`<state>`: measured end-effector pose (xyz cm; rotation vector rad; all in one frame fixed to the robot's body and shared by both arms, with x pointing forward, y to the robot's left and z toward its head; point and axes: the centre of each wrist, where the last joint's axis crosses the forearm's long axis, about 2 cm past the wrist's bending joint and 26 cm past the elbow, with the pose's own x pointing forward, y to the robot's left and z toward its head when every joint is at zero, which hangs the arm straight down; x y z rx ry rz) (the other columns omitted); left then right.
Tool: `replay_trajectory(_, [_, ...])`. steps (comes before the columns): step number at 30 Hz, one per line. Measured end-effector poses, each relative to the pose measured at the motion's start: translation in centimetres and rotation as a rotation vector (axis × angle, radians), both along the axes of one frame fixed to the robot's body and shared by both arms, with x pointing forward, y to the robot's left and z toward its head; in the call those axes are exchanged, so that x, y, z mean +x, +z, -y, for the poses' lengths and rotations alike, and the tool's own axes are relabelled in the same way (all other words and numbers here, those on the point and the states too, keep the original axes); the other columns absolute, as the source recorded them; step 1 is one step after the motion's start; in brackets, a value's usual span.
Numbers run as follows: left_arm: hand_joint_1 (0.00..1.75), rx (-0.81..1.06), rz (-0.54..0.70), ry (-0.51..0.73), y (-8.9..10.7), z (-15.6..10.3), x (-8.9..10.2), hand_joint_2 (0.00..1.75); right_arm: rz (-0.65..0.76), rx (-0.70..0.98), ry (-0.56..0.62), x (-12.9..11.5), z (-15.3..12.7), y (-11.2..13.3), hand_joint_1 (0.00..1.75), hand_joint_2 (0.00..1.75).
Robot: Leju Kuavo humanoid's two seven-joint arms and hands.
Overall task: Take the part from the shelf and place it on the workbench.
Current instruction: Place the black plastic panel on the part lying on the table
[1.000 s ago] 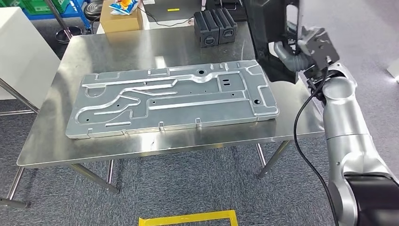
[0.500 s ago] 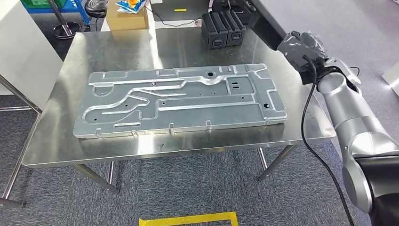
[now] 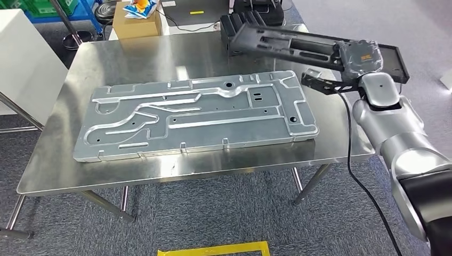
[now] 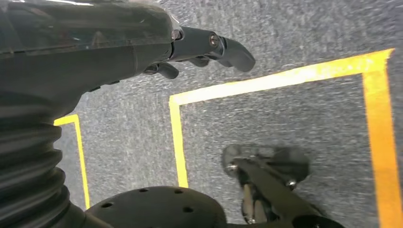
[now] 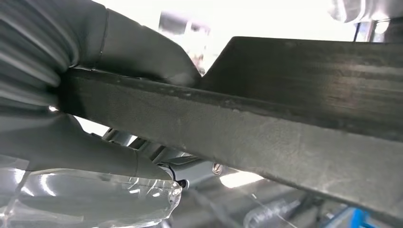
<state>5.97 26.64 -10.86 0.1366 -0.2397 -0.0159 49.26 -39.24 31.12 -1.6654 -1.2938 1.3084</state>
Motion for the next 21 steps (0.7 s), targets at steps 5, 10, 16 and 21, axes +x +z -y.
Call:
replay_trajectory(5, [0.00,-0.003,0.001,-0.010,0.0,0.0,0.1,1.75,0.007,-0.147,0.038,-0.2,-0.8,-1.6,1.75,1.75])
replay_trajectory(10, [0.00,-0.009,-0.001,-0.011,0.0,0.1,-0.1,1.75,0.009,-0.221,0.068,-0.4,-1.8,-3.1,1.75,1.75])
replay_trajectory(16, [0.00,-0.015,-0.002,-0.008,0.0,0.3,-0.2,1.75,0.087,-0.262,0.116,-0.8,-3.3,-4.9,1.75,1.75])
replay_trajectory(21, [0.00,-0.014,-0.003,-0.004,0.0,0.6,-0.2,1.75,0.146,-0.282,0.153,-1.0,-4.6,-5.7,1.75,1.75])
